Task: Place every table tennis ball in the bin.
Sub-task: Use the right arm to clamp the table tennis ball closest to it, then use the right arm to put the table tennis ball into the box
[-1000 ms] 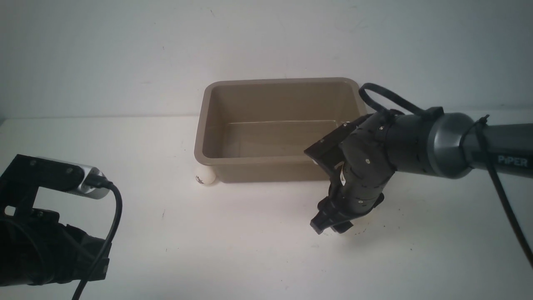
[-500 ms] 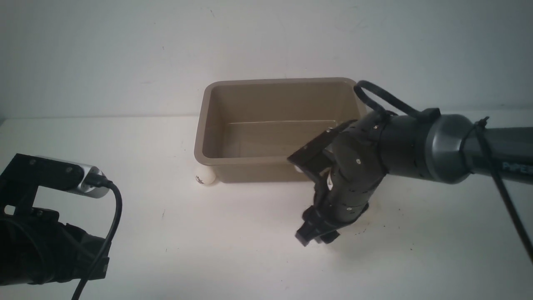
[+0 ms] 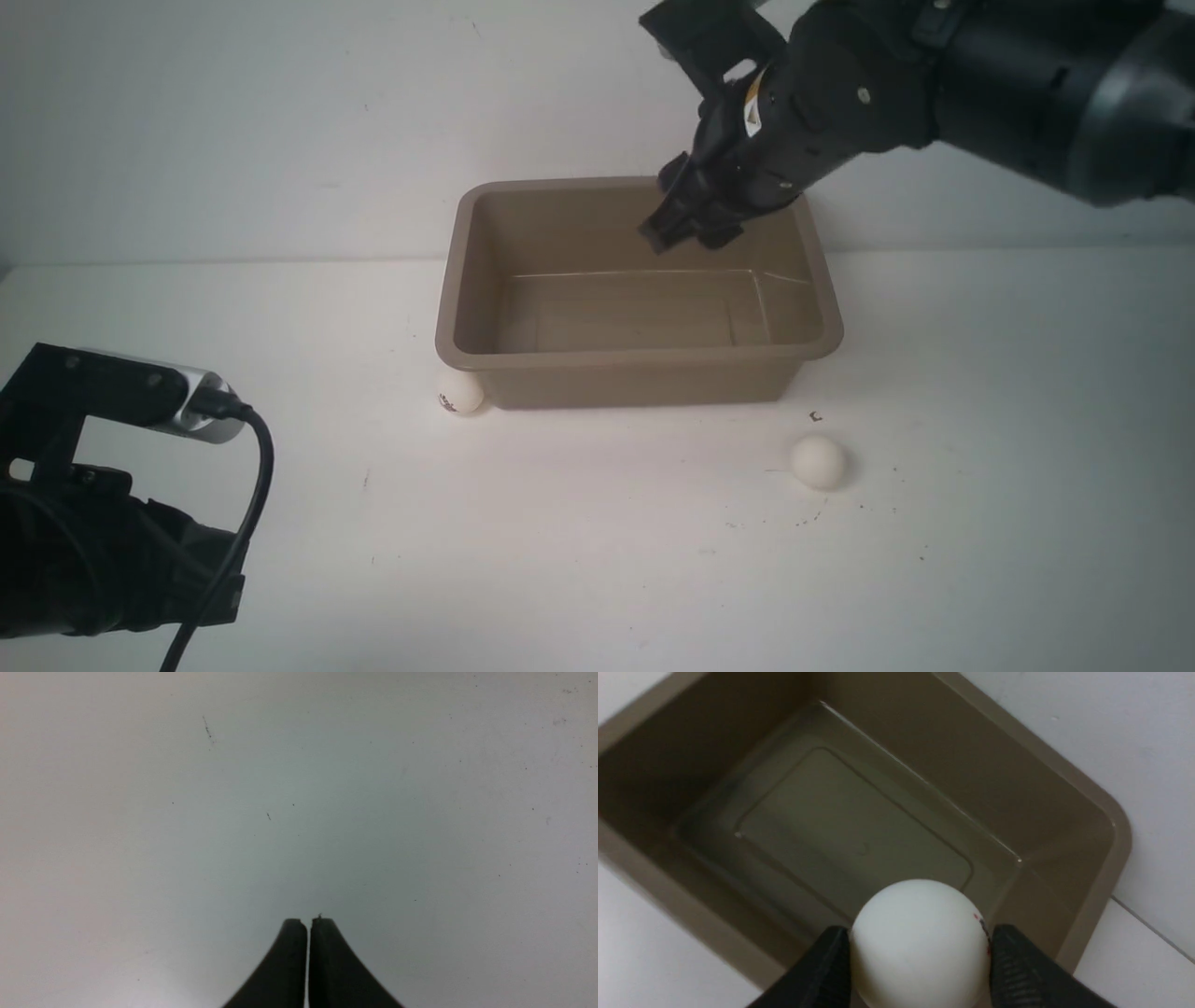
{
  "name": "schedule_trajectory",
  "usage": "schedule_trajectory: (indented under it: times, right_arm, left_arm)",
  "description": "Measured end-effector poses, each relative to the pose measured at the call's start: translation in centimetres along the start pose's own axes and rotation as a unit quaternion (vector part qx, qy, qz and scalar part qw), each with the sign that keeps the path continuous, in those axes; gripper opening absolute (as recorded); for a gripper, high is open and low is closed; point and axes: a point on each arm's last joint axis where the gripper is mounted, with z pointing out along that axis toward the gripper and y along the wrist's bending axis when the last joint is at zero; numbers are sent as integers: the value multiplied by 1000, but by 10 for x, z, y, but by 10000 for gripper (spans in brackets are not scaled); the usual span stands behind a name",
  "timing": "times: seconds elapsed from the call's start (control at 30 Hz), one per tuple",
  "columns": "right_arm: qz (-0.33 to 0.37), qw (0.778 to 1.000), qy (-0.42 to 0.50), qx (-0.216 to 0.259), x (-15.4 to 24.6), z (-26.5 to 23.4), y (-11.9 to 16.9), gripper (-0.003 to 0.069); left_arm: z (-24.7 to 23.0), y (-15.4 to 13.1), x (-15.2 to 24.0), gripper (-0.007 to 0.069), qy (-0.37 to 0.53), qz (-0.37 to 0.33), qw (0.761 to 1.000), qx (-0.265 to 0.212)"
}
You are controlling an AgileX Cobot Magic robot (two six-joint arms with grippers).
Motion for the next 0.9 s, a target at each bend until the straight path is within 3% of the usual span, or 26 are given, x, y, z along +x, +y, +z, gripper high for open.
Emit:
schedule_trajectory:
  times: [0.13, 0.4, 0.5, 0.67, 0.9]
  right_arm:
    - [-6, 1000, 26, 11, 6, 34, -7, 353]
    - [-32, 996, 79, -3, 28, 95, 6, 358]
    - [-23, 996, 84, -8, 30, 100, 8, 431]
    - [-6, 997, 71, 2, 24, 90, 4, 525]
    - [29, 998, 41, 37, 2, 9, -22, 513]
  left_arm:
    - [0, 0, 0, -3, -1, 0, 1000, -1]
    - [0, 0, 0, -3, -1, 0, 1000, -1]
    - [0, 0, 0, -3, -1, 0, 1000, -1]
    - [0, 0, 0, -3, -1, 0, 1000, -1]
    - [0, 0, 0, -3, 3, 0, 1000, 2]
